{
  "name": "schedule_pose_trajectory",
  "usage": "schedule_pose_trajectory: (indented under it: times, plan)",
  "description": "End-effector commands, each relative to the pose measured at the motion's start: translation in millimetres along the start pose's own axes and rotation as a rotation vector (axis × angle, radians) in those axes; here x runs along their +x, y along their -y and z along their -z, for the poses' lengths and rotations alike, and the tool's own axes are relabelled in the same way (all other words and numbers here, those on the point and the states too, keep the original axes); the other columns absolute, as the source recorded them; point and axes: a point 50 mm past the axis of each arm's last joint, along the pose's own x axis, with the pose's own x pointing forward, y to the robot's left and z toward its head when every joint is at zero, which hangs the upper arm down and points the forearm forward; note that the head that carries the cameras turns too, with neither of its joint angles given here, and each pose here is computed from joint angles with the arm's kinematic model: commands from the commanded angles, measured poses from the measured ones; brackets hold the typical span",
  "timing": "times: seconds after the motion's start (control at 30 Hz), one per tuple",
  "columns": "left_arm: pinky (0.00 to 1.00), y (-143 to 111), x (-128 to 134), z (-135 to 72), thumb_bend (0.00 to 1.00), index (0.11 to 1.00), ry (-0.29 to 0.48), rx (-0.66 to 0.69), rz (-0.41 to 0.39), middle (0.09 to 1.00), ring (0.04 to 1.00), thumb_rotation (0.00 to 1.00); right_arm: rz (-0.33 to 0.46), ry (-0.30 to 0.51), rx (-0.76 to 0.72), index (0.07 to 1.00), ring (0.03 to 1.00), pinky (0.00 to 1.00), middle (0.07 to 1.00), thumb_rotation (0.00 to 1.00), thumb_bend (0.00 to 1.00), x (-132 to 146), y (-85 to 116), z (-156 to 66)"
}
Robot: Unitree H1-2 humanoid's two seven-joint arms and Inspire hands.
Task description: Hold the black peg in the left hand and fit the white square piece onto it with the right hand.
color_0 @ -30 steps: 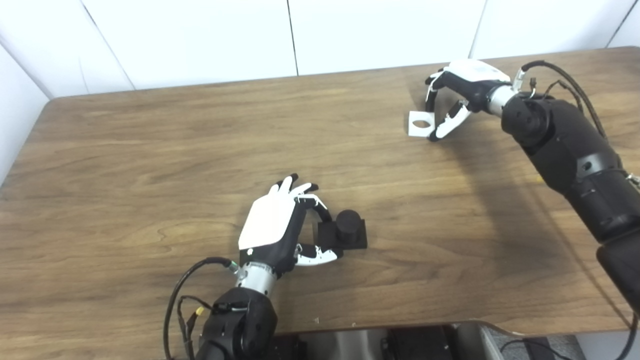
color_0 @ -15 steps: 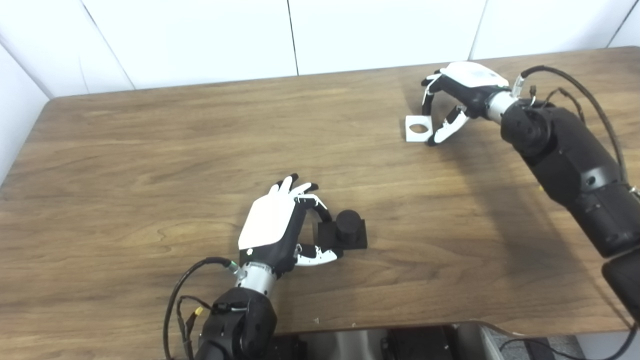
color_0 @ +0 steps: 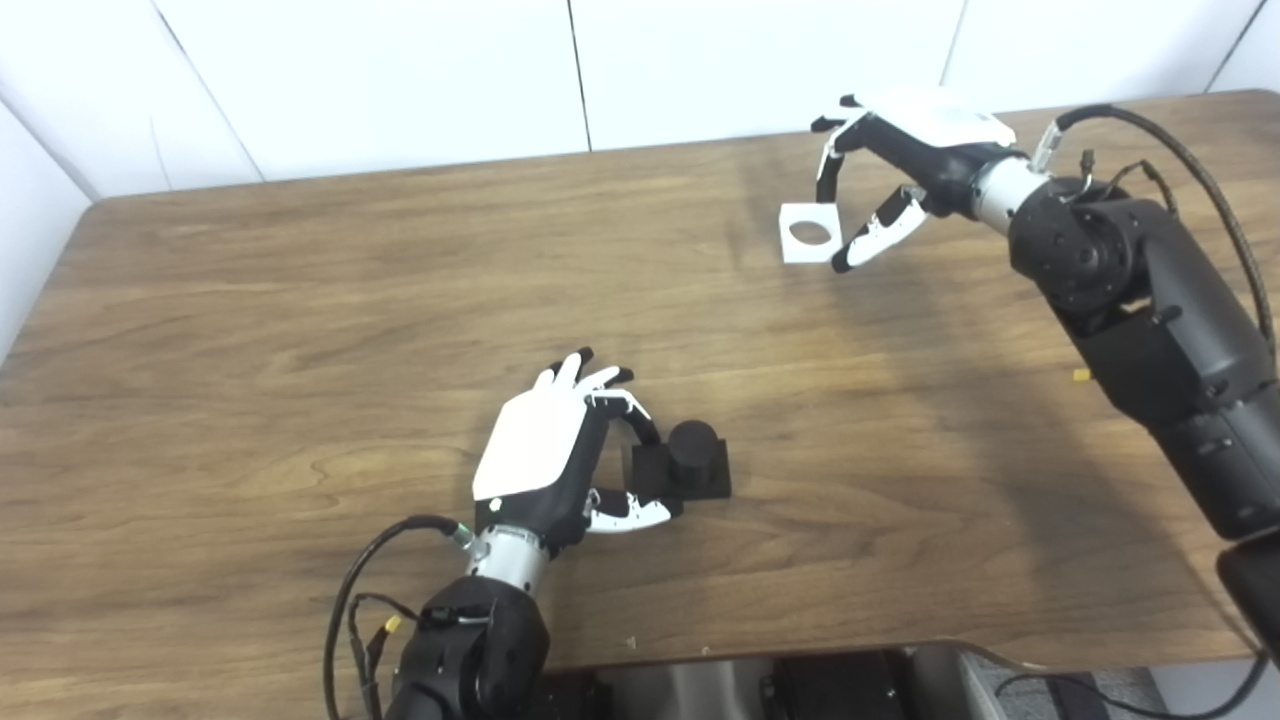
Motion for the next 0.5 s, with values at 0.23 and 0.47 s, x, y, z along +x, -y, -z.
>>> schedule_pose_trajectory:
  times: [0.23, 0.47]
  plan:
    - [1.00, 7, -3, 15, 0.52, 0.486, -0.045, 0.048, 0.056, 0.884, 1.000, 0.07, 0.057, 0.074, -0.047, 0.492, 0.992, 0.88, 0.908, 0.15, 0.52, -27, 33, -28]
    - [1.00, 8, -1, 14, 0.52, 0.485, -0.039, 0.042, 0.049, 0.879, 1.000, 0.07, 0.026, 0.151, -0.059, 0.492, 0.993, 0.88, 0.909, 0.15, 0.52, -51, 31, -56]
